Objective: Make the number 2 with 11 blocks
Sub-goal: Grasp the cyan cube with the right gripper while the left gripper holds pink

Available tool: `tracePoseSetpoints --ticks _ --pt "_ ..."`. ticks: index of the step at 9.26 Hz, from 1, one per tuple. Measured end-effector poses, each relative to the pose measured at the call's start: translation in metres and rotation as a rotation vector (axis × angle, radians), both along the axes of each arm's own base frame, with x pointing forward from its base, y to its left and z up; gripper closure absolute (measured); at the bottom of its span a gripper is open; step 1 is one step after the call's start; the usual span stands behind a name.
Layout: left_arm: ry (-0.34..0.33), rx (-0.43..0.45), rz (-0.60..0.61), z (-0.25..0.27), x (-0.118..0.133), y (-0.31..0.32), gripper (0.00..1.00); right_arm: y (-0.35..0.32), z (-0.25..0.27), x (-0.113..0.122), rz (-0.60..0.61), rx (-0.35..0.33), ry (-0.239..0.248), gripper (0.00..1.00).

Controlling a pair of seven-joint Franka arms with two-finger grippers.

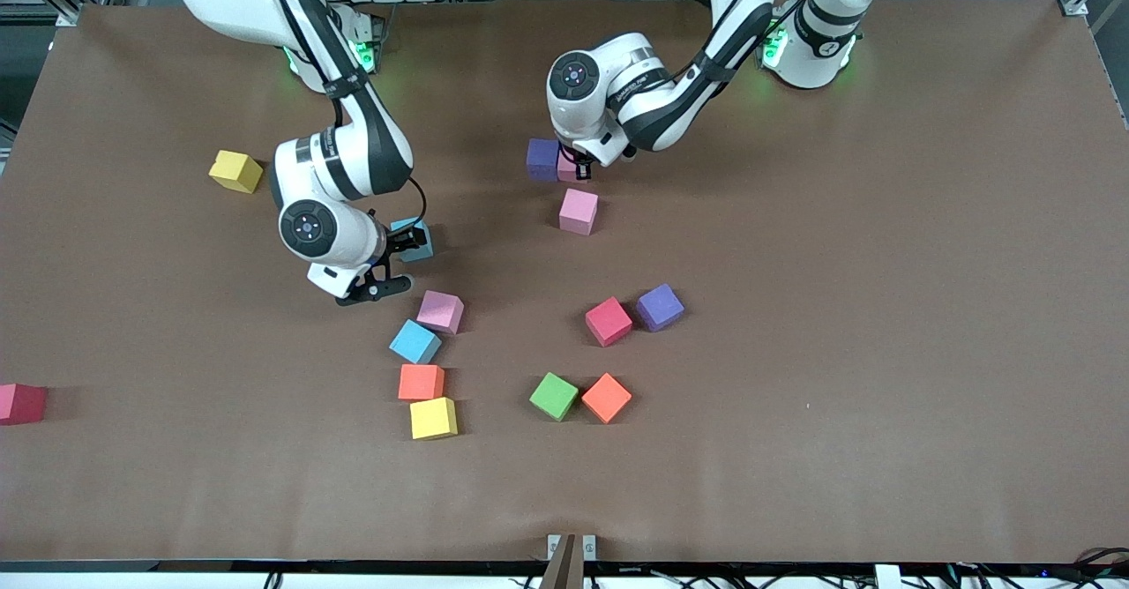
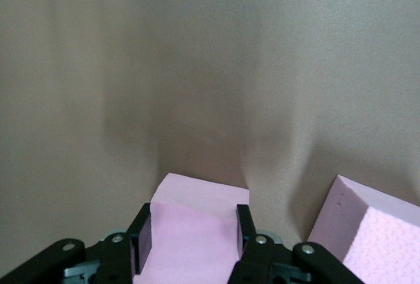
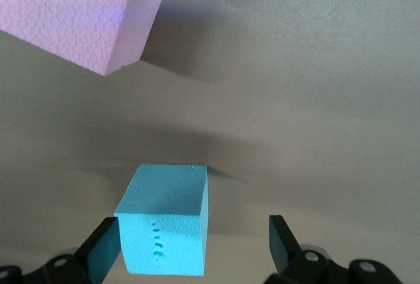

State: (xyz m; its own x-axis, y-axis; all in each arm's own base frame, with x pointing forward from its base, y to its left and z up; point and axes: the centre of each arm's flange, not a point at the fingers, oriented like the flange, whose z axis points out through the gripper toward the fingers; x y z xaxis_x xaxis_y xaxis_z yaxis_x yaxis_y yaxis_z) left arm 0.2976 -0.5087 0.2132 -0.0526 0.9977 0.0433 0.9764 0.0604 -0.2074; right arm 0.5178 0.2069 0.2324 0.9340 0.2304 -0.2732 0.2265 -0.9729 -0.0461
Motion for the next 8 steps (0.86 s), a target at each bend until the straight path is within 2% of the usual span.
tracePoseSetpoints --ticks 2,5,8 --pt "0.015 0.009 -0.002 -0.01 -0.003 0.001 0.23 0.002 -0.006 -0.01 0.001 0.002 -0.005 0.0" --pt "0.03 0.023 -0.004 -0.015 -0.003 0.0 0.23 0.009 0.0 -0.018 0.007 0.01 -0.006 0.0" --pt "0.03 0.053 -0.012 0.004 0.001 -0.002 0.23 0.012 -0.002 -0.024 0.006 0.008 -0.008 0.0"
